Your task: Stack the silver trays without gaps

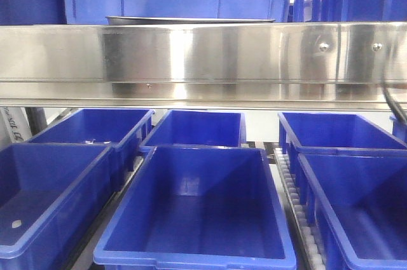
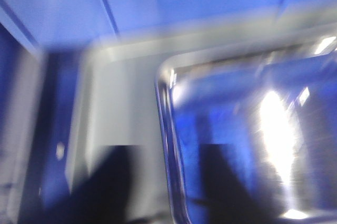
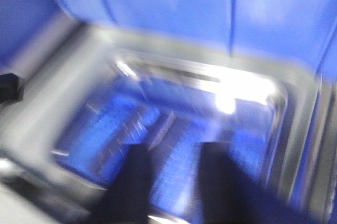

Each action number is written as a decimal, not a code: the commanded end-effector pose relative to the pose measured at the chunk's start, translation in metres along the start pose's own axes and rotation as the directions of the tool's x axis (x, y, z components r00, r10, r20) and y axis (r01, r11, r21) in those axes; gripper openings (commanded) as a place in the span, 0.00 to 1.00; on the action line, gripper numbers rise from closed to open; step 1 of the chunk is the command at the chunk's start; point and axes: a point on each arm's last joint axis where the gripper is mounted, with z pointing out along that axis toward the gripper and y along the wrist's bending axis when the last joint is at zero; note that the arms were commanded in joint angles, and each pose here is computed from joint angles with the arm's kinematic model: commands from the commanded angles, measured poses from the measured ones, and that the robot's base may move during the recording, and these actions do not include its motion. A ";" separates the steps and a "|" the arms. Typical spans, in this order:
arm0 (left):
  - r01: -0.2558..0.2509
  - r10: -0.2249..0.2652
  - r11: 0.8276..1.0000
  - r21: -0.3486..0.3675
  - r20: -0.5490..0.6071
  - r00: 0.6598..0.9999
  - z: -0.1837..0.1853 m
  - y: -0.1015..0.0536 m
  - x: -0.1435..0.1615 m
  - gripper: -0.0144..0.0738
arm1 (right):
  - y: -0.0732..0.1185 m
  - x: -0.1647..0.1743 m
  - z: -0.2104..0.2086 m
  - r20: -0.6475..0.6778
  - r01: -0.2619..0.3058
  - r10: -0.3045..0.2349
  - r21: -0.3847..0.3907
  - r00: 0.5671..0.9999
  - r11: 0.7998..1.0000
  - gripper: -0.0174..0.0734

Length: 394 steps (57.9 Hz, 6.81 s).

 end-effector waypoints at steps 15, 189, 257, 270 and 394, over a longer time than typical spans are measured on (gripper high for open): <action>0.071 -0.105 0.992 0.108 0.358 0.928 -0.126 0.039 -0.024 0.16 | 0.019 -0.016 -0.082 0.109 0.101 -0.102 0.014 0.989 0.995 0.10; -0.028 -0.092 0.982 0.187 0.603 0.793 -0.225 0.097 0.230 0.16 | -0.087 0.329 -0.185 0.609 -0.056 -0.349 0.544 0.712 0.837 0.10; -0.028 -0.093 0.982 0.188 0.604 0.791 -0.225 0.097 0.230 0.16 | -0.093 0.341 -0.174 0.559 -0.067 -0.286 0.527 0.778 0.847 0.10; -0.028 -0.093 0.982 0.188 0.604 0.791 -0.225 0.097 0.230 0.16 | -0.093 0.341 -0.174 0.559 -0.067 -0.286 0.527 0.778 0.847 0.10; 0.108 -0.091 0.994 0.018 0.684 0.724 -0.112 0.081 0.392 0.16 | -0.093 0.341 -0.174 0.559 -0.067 -0.286 0.527 0.778 0.847 0.10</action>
